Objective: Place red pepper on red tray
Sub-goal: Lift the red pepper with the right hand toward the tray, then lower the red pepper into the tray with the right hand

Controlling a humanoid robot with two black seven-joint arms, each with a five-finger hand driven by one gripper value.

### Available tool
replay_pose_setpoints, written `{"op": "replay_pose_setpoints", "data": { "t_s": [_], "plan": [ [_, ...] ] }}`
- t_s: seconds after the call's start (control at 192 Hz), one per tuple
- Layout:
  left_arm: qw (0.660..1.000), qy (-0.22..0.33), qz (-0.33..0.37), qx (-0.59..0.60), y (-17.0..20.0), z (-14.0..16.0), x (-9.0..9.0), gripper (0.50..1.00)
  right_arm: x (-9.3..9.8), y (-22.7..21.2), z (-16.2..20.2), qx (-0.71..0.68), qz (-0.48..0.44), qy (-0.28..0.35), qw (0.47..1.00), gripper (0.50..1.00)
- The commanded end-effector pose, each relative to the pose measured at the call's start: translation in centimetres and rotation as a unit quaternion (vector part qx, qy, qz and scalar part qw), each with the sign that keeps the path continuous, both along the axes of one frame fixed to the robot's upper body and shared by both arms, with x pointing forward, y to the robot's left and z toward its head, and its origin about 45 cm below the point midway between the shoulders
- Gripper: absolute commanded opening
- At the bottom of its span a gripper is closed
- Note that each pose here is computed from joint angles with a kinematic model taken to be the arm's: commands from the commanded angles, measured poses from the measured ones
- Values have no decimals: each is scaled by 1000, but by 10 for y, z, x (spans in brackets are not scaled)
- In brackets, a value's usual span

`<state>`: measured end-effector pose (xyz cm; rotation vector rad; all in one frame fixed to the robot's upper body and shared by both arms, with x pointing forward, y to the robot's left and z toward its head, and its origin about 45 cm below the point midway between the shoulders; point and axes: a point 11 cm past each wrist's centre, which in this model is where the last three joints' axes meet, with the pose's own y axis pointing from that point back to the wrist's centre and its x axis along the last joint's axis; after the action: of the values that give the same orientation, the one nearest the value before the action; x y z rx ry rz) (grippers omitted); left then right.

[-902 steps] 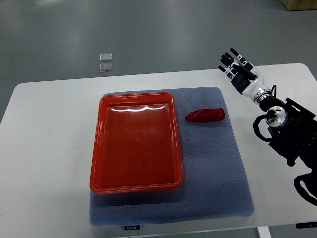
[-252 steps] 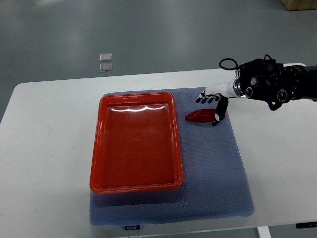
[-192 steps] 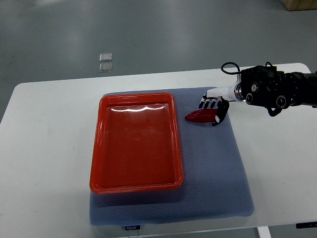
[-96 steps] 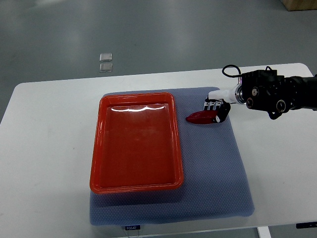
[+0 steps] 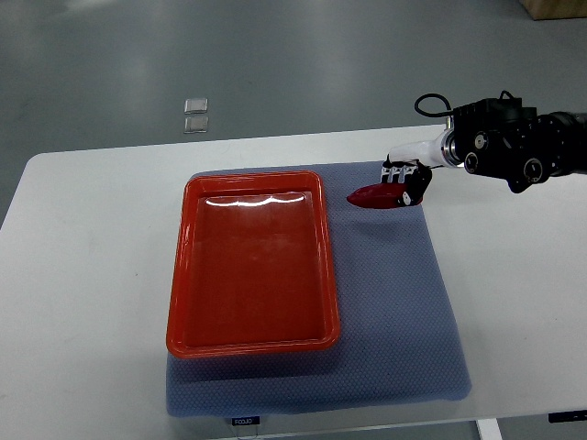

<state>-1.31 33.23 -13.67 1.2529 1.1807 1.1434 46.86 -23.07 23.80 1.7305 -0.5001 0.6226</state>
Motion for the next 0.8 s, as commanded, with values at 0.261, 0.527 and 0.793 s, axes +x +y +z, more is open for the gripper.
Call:
{"op": "replay_pose_setpoints", "data": {
  "t_s": [0.261, 0.527, 0.793],
  "plan": [
    [1000, 0, 0, 0, 0, 0, 0, 1000, 21, 31, 96, -2, 39, -39, 998, 500],
    [1000, 0, 0, 0, 0, 0, 0, 1000, 14, 90, 97, -11, 98, -38, 994, 500],
    [1000, 0, 0, -1, 0, 0, 0, 1000, -9, 168, 75, 8, 165, -26, 986, 500]
  ]
}}
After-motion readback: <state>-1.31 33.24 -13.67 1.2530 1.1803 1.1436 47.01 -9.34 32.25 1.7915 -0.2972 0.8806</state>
